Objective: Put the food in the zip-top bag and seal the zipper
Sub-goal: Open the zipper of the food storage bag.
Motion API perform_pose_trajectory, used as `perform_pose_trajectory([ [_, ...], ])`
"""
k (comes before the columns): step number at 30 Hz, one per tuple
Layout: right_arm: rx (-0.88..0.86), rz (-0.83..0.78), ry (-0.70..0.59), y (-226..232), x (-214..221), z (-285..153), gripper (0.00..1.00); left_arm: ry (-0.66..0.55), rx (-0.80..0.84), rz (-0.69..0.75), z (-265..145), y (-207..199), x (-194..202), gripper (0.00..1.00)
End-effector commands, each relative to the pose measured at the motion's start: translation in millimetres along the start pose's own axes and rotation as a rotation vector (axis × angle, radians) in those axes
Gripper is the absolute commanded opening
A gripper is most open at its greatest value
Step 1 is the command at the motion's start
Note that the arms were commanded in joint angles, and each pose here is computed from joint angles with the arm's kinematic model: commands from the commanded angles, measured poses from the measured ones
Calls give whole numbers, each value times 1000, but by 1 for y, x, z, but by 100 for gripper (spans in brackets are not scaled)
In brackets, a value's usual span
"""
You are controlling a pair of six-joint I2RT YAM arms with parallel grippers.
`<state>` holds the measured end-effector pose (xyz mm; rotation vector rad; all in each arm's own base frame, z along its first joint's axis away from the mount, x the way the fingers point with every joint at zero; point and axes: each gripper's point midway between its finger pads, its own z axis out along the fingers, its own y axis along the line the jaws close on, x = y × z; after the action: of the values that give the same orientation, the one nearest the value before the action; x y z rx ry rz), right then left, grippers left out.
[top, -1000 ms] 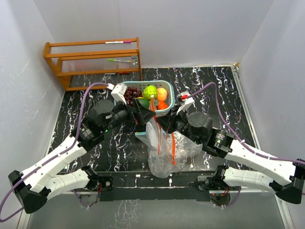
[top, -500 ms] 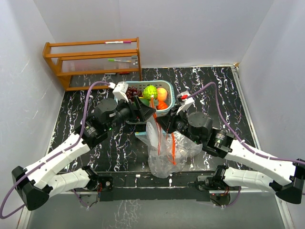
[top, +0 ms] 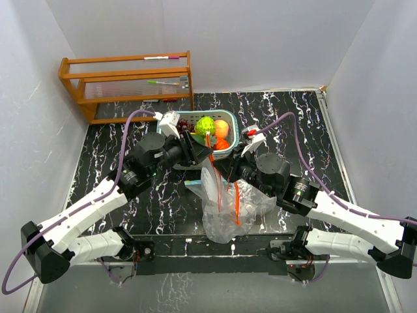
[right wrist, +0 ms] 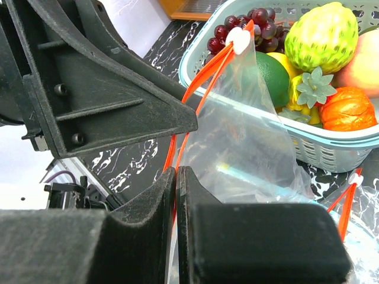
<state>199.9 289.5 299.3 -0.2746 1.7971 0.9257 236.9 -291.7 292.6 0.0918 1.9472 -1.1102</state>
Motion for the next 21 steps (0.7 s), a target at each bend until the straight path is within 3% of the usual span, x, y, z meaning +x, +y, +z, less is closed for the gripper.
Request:
perform_pose_trajectory([
  [1,-12,8,-58,5,-16,-3,8,-26,42,3,-4,-12,-10,32],
  [5,4,12,-60,1,-16,-4,8,-26,28,9,-7,-9,-9,10],
  [14,102,15,-68,-17,-16,-8,8,-25,9,31,-17,-4,-7,7],
  [21,263,-20,-61,-46,-19,-18,8,59,-64,169,-21,7,-3,2],
])
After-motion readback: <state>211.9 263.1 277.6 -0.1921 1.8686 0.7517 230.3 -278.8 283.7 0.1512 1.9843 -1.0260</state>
